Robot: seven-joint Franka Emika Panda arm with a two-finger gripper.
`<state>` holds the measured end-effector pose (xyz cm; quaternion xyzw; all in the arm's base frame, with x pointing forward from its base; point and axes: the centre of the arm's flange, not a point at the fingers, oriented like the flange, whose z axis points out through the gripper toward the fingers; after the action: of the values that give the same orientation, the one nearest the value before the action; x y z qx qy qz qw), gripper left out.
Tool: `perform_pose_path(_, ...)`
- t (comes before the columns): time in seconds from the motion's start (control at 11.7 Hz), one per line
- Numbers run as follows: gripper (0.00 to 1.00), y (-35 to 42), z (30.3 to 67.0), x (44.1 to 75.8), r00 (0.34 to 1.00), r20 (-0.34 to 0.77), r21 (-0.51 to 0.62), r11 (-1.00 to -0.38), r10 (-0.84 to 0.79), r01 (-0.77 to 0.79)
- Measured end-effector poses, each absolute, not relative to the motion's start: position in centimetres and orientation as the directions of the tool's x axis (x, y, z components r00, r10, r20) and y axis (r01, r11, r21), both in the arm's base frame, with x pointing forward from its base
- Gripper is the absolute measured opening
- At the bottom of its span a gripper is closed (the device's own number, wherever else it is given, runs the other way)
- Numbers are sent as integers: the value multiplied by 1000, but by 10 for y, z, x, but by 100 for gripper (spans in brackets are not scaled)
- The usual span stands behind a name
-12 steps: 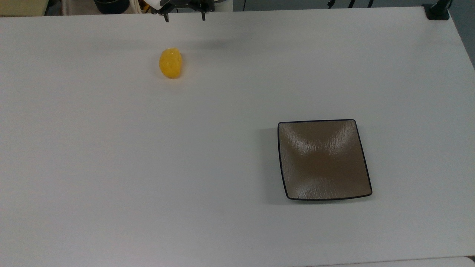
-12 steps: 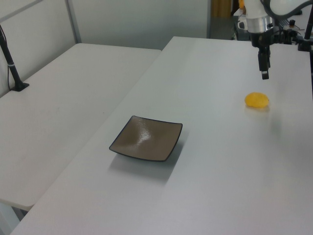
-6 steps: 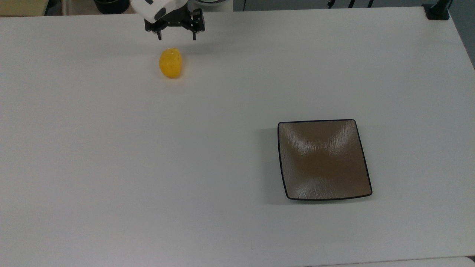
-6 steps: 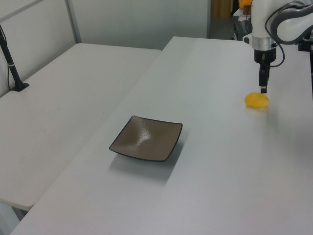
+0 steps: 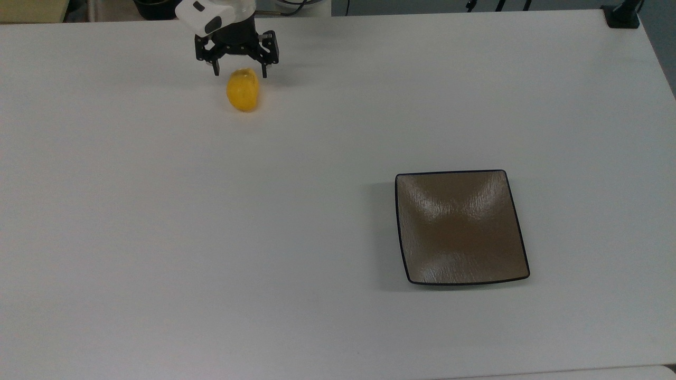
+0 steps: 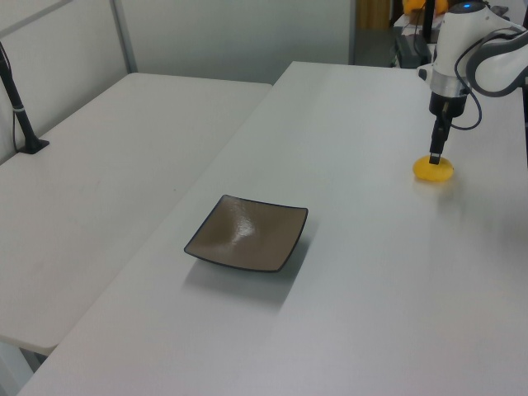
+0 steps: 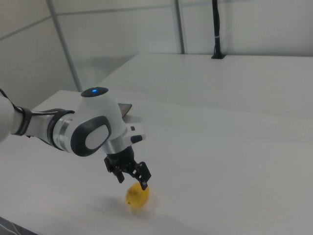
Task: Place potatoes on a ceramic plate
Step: 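Lower the open gripper over the yellow potato, then close the gripper around the yellow potato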
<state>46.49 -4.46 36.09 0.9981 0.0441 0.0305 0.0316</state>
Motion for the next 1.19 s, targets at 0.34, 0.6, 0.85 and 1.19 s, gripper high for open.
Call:
perform_pose_path(0.34, 100, -47, 333, 467, 992, 74, 79, -992, 101, 95)
perform_pose_path(0.6, 100, -48, 314, 468, 992, 50, 91, -989, 119, 114)
perform_pose_path(0.85, 100, -48, 304, 468, 992, 28, 93, -988, 125, 122)
perform_pose_path(1.19, 96, -47, 301, 467, 992, 21, 93, -988, 127, 125)
